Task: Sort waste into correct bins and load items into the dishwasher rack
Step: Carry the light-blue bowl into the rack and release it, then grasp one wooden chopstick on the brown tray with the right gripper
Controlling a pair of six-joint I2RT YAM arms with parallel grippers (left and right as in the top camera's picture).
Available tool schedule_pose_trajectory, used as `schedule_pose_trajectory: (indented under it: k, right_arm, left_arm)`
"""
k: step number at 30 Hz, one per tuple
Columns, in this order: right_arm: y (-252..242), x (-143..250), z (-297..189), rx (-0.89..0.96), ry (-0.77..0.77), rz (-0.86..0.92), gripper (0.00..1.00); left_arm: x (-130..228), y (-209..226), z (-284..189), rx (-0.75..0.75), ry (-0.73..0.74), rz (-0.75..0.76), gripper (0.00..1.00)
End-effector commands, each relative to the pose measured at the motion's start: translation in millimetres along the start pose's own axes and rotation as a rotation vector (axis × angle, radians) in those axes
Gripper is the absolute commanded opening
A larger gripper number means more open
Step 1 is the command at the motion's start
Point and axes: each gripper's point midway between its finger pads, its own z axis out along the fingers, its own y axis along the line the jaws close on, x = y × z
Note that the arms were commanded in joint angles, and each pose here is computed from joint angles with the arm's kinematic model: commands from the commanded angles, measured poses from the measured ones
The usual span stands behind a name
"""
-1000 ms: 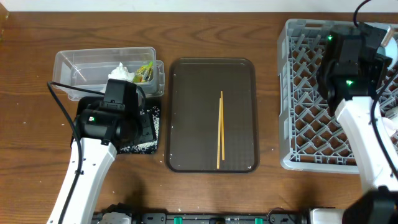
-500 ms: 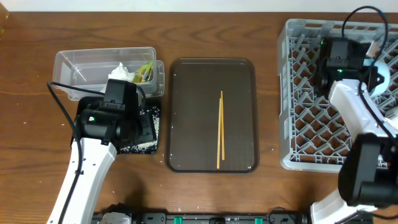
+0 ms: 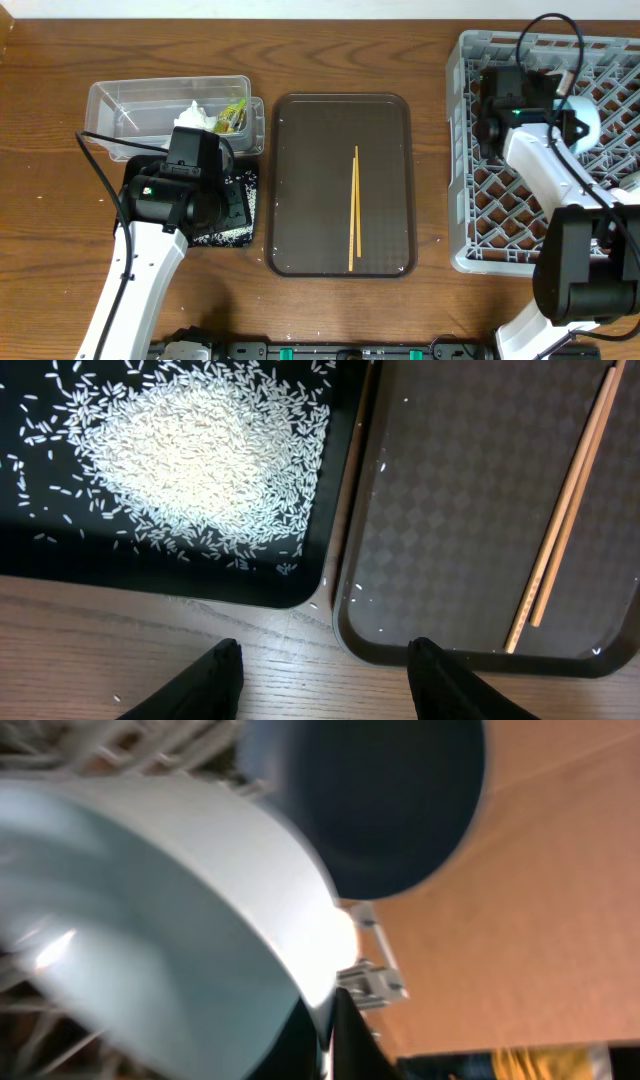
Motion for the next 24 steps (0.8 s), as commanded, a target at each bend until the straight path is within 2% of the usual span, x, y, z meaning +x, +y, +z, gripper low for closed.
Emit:
schedule_pose_trajectory:
  k: [1,10,17,24]
  right_arm:
    - [43,9,-13,-0.149,0.005,-0.063,0.17]
    - [72,25,-45,-0.355,0.026,-0.174,0.53]
    - [64,4,-103,-0.707,-0.031,-0.047,0.54]
    - [76,-16,-252,-1.416,-0.179,0.019,0.56]
  left_arm:
    - [1,5,2,-0.019,0.001,-0.009,0.56]
    - [1,5,2,-0.019,0.001,-0.009,0.56]
    - [1,5,2,-0.019,0.001,-0.009,0.56]
    - [0,4,2,-0.019,0.0,-0.009,0.56]
